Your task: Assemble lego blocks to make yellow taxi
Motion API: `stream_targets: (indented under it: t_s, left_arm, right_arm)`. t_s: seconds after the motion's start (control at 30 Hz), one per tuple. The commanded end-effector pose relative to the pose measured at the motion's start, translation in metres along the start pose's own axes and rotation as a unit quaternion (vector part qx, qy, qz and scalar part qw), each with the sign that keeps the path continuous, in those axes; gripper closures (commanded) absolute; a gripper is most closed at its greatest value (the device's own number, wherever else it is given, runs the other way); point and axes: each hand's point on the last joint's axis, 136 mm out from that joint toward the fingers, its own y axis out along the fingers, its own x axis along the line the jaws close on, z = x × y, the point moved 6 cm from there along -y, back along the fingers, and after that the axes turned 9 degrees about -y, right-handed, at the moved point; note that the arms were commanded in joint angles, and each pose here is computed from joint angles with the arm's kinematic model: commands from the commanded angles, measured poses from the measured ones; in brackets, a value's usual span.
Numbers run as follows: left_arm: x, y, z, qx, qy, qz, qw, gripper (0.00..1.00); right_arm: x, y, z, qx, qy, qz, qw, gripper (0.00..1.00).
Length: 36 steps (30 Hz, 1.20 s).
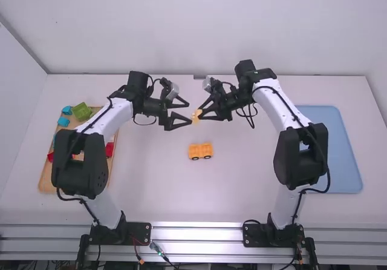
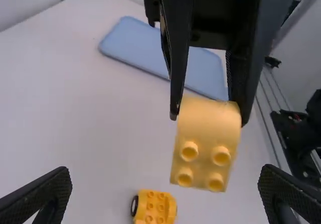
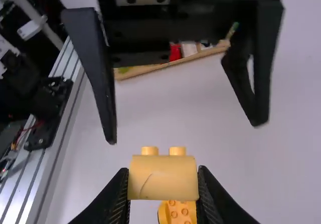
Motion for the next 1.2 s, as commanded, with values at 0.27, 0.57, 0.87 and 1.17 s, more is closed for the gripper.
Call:
stream_targets:
  t_s: [0.27,0.57,0.87,1.17]
  left_arm:
    - [-0.017,0.024,0.01,0.027,0.053,0.038,0.998,0.01]
    - [-0.017,0.027,0.009,0.028,0.064,0.037,0.997,0.38]
    - [-0.014,0.02,0.006,0.015,0.056,0.037,0.998,0.39]
    - [-0.013,0.017,0.006,0.01,0.055,0.038,0.998,0.47]
  right_arm:
    - [0.001,0.0,-0.012,-0.009,-0.072,-0.003,0.997,0.77]
    - [0.0,0.0,-0.012,-0.008,-0.059,-0.002,0.998,0.77]
    - [-0.001,0.0,-0.007,0.01,-0.058,0.003,0.998,0.77]
    - [-0.001,0.001,-0.008,0.007,-0.059,0.003,0.998,0.77]
